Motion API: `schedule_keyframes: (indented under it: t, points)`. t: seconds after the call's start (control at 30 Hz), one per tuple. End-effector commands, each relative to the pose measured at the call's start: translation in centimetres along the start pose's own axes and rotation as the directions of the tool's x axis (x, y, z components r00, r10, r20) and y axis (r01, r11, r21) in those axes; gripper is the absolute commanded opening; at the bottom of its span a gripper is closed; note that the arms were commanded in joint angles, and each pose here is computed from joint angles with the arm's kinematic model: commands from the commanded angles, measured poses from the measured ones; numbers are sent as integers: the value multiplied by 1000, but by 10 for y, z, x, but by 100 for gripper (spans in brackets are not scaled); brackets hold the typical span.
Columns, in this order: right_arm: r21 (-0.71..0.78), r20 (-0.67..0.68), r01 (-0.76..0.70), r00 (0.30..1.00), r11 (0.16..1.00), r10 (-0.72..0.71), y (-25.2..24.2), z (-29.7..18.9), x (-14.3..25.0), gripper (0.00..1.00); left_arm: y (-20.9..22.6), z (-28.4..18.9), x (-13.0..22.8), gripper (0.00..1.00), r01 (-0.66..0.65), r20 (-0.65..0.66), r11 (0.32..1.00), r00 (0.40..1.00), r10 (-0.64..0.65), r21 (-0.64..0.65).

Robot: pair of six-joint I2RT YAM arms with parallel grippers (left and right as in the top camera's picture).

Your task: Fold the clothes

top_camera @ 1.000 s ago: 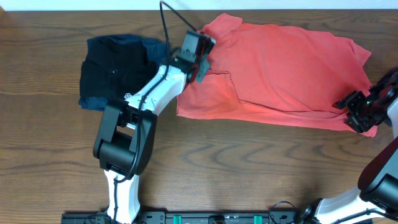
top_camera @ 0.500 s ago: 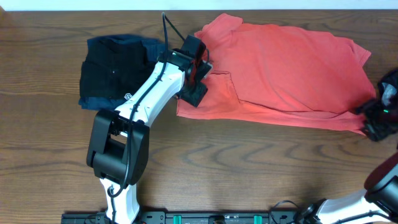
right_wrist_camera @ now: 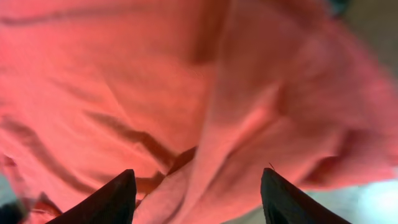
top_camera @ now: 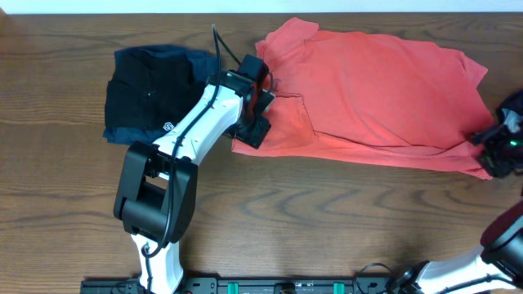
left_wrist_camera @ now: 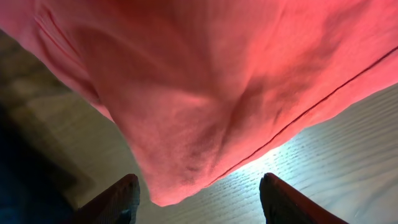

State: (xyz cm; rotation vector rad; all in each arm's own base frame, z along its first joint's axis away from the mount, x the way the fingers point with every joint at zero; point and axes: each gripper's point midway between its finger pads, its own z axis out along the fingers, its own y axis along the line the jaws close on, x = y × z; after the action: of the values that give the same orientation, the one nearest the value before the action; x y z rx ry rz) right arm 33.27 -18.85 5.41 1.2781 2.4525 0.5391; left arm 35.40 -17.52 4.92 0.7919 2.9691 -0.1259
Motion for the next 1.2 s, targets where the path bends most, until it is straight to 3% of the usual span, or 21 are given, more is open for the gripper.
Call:
schedule_keyframes:
  t: [0.0, 0.07, 0.2, 0.37, 0.43, 0.57, 0.6, 0.67, 0.7, 0.77, 0.97, 1.17]
  points:
    - [84, -44, -5, 999, 996, 8, -4, 22, 13, 61, -1, 11, 7, 64, 14, -29, 1000, 999, -14, 5]
    - [86, -55, 7, 998, 996, -2, -1, 31, 16, 60, -1, 14, 7, 64, 14, -27, 1000, 1000, -14, 5]
    - [94, -71, -29, 997, 995, 36, -1, 43, 19, 47, -1, 14, 6, 64, 17, -23, 1000, 1000, -16, 5]
    - [45, -28, -30, 999, 999, 31, 7, 44, 6, 5, 0, 14, 6, 64, 17, -22, 1000, 1000, -17, 4]
    - [-8, -9, -35, 999, 999, 35, 15, 43, -1, 1, 0, 14, 6, 64, 17, -22, 1000, 1000, -17, 4]
    - [-73, 31, -131, 991, 989, 133, 17, 37, -17, 1, 0, 14, 6, 64, 17, -22, 1000, 1000, -17, 4]
    - [-79, 38, -136, 990, 988, 139, 17, 37, -20, 8, 0, 14, 6, 64, 17, -21, 1000, 1000, -17, 5]
    - [-78, 40, -135, 990, 988, 138, 17, 37, -20, 45, 0, 14, 6, 64, 17, -22, 1000, 1000, -17, 4]
    - [-74, 39, -131, 990, 989, 134, 16, 37, -20, 53, 0, 14, 6, 64, 17, -22, 1000, 1000, -17, 5]
    - [-73, 44, -116, 992, 991, 119, 14, 36, -21, 58, 0, 14, 6, 64, 17, -22, 1000, 1000, -17, 4]
    - [-86, 56, -79, 995, 993, 84, -6, 24, -29, 54, 0, 14, 6, 65, 17, -23, 1000, 1000, -17, 4]
    - [-33, 34, -145, 989, 989, 146, -53, 8, -25, 48, 2, 14, 6, 65, 17, -24, 1000, 1000, -17, -8]
